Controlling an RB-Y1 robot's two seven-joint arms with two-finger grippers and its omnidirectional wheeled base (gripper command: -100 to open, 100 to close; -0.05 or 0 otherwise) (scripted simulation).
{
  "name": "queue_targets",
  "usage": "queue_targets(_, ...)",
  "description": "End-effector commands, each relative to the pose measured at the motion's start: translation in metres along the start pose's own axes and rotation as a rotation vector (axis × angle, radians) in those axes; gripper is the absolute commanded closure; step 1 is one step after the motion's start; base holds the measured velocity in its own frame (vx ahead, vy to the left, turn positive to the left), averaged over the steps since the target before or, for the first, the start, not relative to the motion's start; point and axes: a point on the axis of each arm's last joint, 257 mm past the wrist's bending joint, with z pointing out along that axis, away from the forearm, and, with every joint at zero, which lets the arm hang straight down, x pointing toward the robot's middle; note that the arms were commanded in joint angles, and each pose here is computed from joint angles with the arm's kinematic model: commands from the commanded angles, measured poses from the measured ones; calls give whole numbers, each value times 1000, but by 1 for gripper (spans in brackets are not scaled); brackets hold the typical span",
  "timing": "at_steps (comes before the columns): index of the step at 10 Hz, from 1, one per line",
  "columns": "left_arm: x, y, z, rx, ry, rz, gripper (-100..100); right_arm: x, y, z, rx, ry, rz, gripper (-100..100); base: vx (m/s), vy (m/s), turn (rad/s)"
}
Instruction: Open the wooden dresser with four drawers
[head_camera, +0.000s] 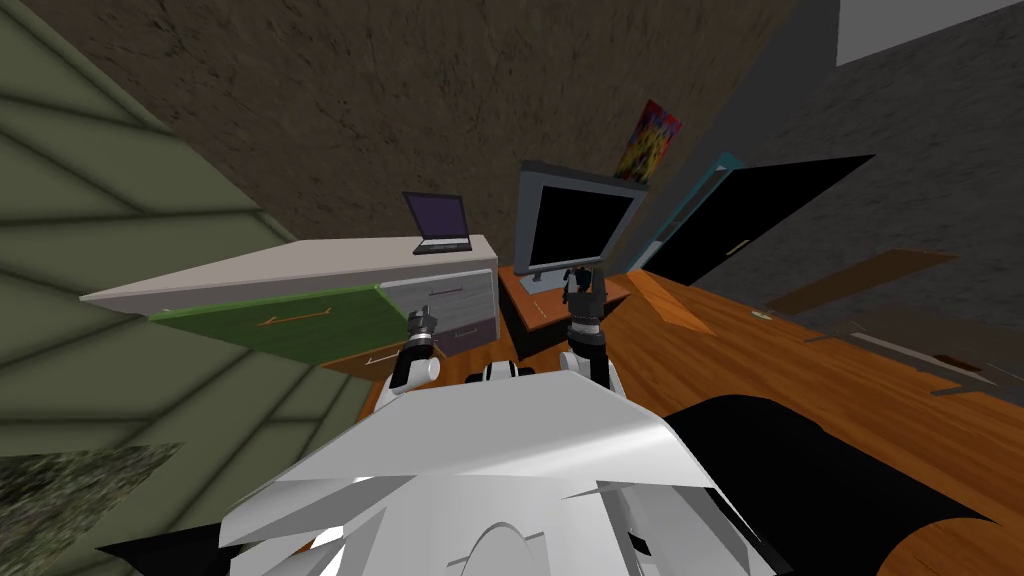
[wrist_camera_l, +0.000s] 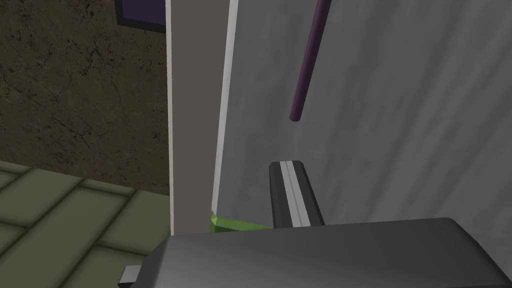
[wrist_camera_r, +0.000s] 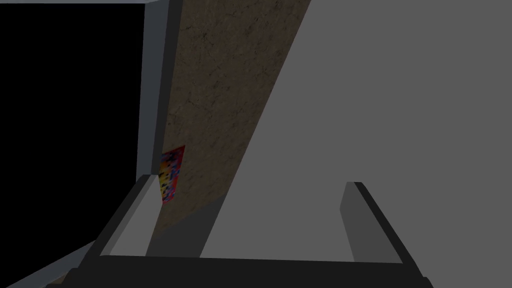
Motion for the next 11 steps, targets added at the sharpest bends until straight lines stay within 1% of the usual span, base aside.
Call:
queue_targets(1, -4, -3, 2, 0, 18, 36, -100, 0, 0, 0, 0, 0, 0, 0, -21, -8, -3)
queue_targets(4, -12, -7, 6, 0, 53, 105, -100, 0, 0, 0, 0, 0, 0, 0, 17, 6, 0)
queue_targets(6, -16, -8, 8, -1, 68, 137, -100, 0, 0, 0, 0, 0, 0, 0, 28, 9, -1)
queue_targets(7, -19, -8, 10, -3, 77, 157, -100, 0, 0, 0, 0, 0, 0, 0, 28, 10, -3)
queue_targets(8, -22, -3, 11, -8, 81, 169, -100, 0, 0, 0, 0, 0, 0, 0, 74, 29, -9)
queue_targets(10, -23, -1, 14, 0, 81, 169, -100, 0, 0, 0, 0, 0, -1, 0, 138, 46, -9)
queue_targets(11, -22, -2, 15, 11, 78, 159, -100, 0, 0, 0, 0, 0, -1, 0, 173, 59, -13)
